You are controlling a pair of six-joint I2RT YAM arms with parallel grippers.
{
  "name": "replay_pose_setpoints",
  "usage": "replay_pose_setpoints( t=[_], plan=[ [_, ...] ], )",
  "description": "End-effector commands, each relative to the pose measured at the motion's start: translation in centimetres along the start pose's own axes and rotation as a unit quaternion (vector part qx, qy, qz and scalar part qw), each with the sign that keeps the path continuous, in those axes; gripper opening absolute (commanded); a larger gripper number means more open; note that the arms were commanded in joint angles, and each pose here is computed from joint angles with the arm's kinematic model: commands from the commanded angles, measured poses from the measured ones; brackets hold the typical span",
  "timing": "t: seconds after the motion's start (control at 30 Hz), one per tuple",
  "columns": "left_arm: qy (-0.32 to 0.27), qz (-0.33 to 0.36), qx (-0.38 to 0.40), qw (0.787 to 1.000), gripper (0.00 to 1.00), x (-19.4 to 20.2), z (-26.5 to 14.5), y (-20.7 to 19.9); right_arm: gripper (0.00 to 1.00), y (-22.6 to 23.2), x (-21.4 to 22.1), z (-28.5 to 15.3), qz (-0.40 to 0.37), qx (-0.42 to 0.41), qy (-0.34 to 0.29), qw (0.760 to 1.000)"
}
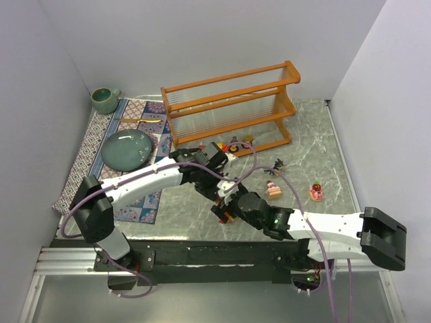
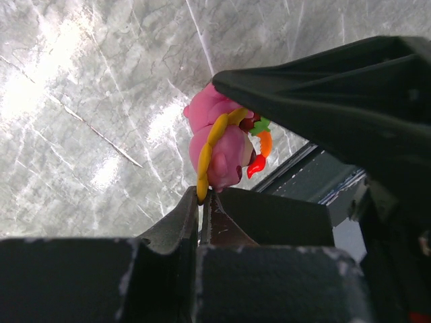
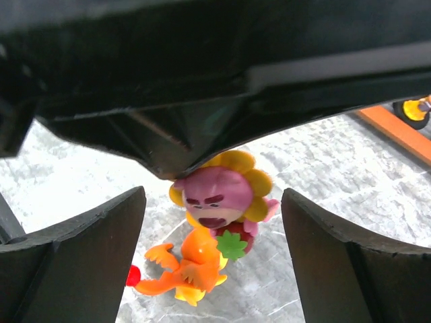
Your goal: Place and organize the plastic toys onto the shelf
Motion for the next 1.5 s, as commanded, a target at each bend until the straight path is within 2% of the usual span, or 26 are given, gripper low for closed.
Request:
replay_pose_setpoints(
  t=[0.0, 0.4, 0.6, 0.63, 0.73, 0.77, 0.8, 0.87, 0.9, 1.1, 1.2, 1.3, 1.33, 1.4, 1.43, 1.47],
  plan=[
    [-0.04, 0.023, 0.035, 0.998, 0.01, -1.1, -2.3, -1.3, 0.86, 0.0, -1.8, 0.6, -0.014, 0.003, -0.012, 1.0],
    [-0.026, 0.033, 0.038, 0.998, 0.01, -0.6, -1.9, -1.5, 0.74, 0.0, -2.4, 0.9, -0.025, 0.029, -0.016, 0.999],
    [-0.037, 0.032, 0.033, 0.998, 0.03, -0.8, -2.2, -1.5, 0.54, 0.2, -2.1, 1.1, -0.025, 0.029, -0.013, 0.999],
    [-0.042, 0.03, 0.031, 0.998, 0.04, -1.0, -2.4, -1.4, 0.44, 0.2, -2.1, 1.1, -0.024, 0.03, -0.012, 0.999],
    [-0.059, 0.029, 0.031, 0.997, 0.08, -1.3, -3.0, -1.5, 0.25, 0.3, -1.8, 1.2, -0.021, 0.034, -0.008, 0.999],
    [-0.065, 0.028, 0.035, 0.997, 0.1, -1.5, -3.3, -1.5, 0.23, 0.2, -1.8, 1.2, -0.019, 0.035, -0.01, 0.999],
    [-0.07, 0.027, 0.035, 0.997, 0.2, -1.7, -3.4, -1.5, 0.22, 0.3, -1.7, 1.2, -0.018, 0.036, -0.009, 0.999],
    [-0.083, 0.018, 0.037, 0.996, 0.28, -2.1, -4.0, -1.1, 0.18, 0.3, -1.5, 1.3, -0.014, 0.036, -0.008, 0.999],
    [-0.09, 0.014, 0.035, 0.995, 0.38, -2.3, -4.3, -0.9, 0.17, 0.3, -1.4, 1.3, -0.013, 0.037, -0.007, 0.999],
    [-0.186, -0.026, 0.017, 0.982, 0.72, -4.2, -7.8, 1.0, 0.1, 0.2, -1.0, 1.6, 0.004, 0.045, -0.005, 0.999],
    [-0.245, -0.05, 0.005, 0.968, 0.82, -4.6, -10.3, 2.2, 0.07, -0.5, -1.0, 1.8, 0.032, 0.045, -0.011, 0.998],
    [-0.318, -0.078, -0.014, 0.945, 0.88, -4.8, -12.7, 3.8, 0.05, -1.6, -1.0, 1.8, 0.067, 0.045, -0.024, 0.996],
    [-0.359, -0.084, -0.01, 0.93, 0.91, -4.8, -14.4, 4.1, 0.05, -2.0, -1.1, 1.6, 0.08, 0.047, -0.032, 0.995],
    [-0.395, -0.108, -0.038, 0.912, 0.97, -4.3, -14.9, 5.7, 0.05, -3.7, -1.4, 1.4, 0.111, 0.064, -0.048, 0.991],
    [-0.434, -0.111, -0.03, 0.894, 0.98, -4.1, -16.6, 5.8, 0.05, -4.0, -1.6, 1.3, 0.122, 0.06, -0.056, 0.989],
    [-0.44, -0.121, -0.041, 0.889, 0.99, -3.6, -16.2, 6.7, 0.05, -4.6, -1.7, 1.2, 0.127, 0.064, -0.06, 0.988]
  ],
)
Point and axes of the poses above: each gripper's point midway between its finger pads, its own z axis out along the fingers, its own y axis along the line the jaws close on, x = y × z, the point moved 7 cm from there along -z, back along the fingers, and after that the axes turned 11 degrees about -z, right-handed, at the moved point
